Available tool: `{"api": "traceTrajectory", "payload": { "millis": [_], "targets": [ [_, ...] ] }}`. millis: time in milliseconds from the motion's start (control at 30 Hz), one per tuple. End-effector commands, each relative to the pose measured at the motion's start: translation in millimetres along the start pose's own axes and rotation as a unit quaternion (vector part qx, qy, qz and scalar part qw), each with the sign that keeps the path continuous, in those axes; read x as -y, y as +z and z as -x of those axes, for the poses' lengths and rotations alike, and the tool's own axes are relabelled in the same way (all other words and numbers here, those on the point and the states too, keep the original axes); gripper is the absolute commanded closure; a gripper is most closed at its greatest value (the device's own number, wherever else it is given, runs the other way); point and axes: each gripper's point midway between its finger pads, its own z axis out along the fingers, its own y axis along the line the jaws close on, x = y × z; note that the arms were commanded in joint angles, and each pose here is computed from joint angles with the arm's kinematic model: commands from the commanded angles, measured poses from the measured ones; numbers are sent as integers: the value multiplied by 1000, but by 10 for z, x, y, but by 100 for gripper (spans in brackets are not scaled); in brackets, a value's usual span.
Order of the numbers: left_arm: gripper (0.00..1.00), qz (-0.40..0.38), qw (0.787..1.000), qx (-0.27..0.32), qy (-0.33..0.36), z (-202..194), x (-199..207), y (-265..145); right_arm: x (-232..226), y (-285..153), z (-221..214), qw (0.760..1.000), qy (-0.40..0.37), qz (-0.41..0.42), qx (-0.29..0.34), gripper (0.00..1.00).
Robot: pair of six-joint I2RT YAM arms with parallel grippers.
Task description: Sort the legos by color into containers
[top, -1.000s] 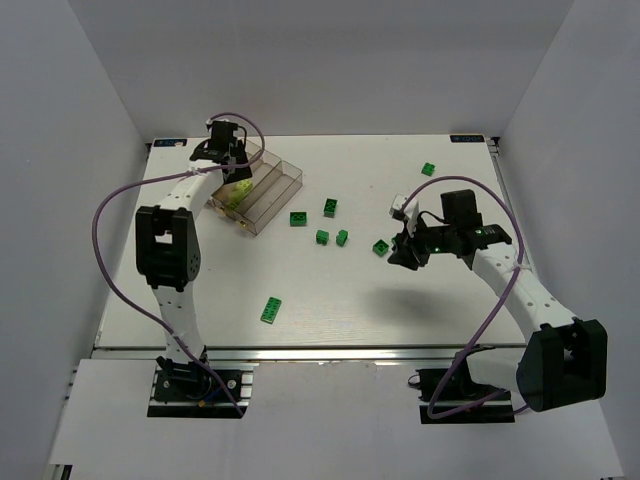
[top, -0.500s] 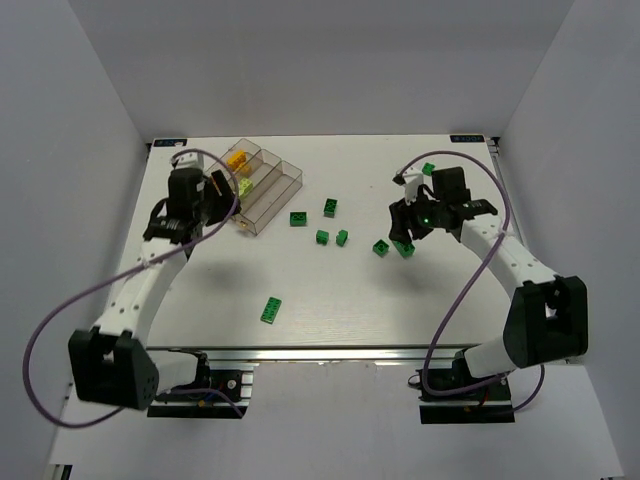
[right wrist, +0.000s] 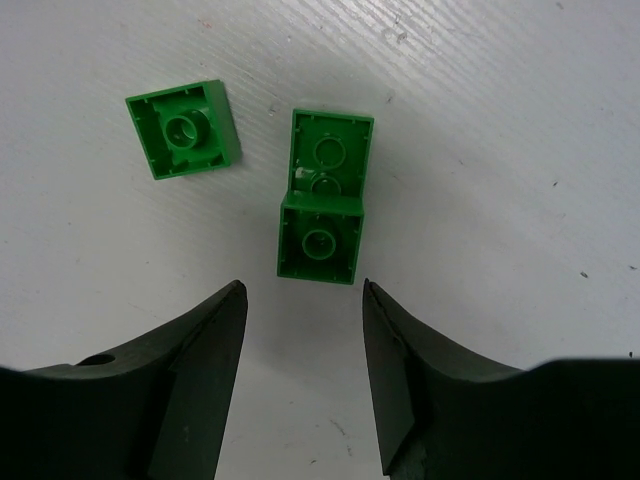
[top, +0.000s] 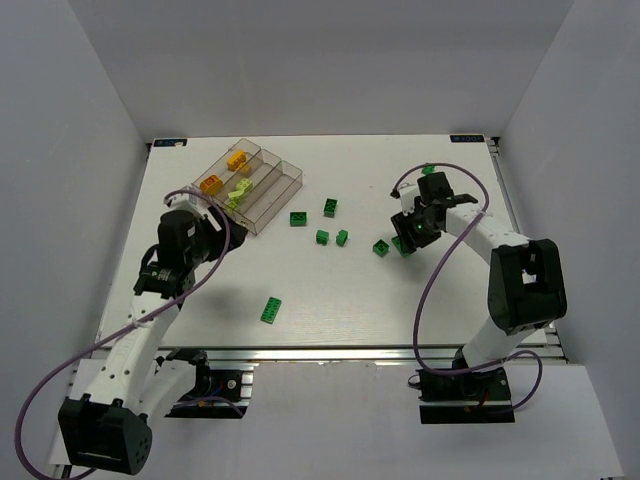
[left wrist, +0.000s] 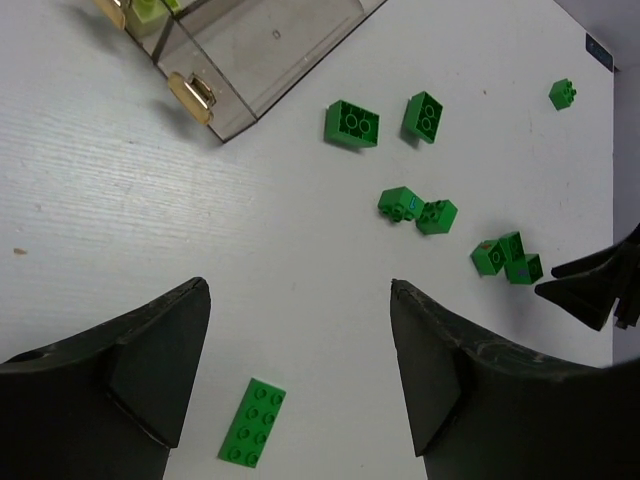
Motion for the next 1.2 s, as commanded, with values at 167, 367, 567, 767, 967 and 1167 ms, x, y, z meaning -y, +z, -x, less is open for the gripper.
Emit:
{"api": "traceTrajectory", "payload": {
  "millis": [167, 367, 567, 767, 967, 1167],
  "targets": [
    [17, -38, 999, 0, -27, -89, 100, -76, 88, 69, 127, 1000, -14, -7, -5, 42],
    [17, -43, 998, 3, -36, -102, 110, -99, 91, 184, 90, 1000, -9, -2, -14, 43],
    [14, -68, 996, -2, -52, -141, 189, -108, 119, 216, 121, 1000, -10, -8, -7, 54],
    [14, -152, 984, -14, -88, -236, 438, -100, 61, 118, 235, 999, -30, 4, 24, 89],
    [14, -272, 951, -33, -140, -370, 831, -171, -317, -337, 552, 980, -125, 90, 127, 100],
    [18, -317, 937, -87, -119, -643, 1272, -110, -950, -834, 602, 920, -240, 213, 226, 100]
  ]
}}
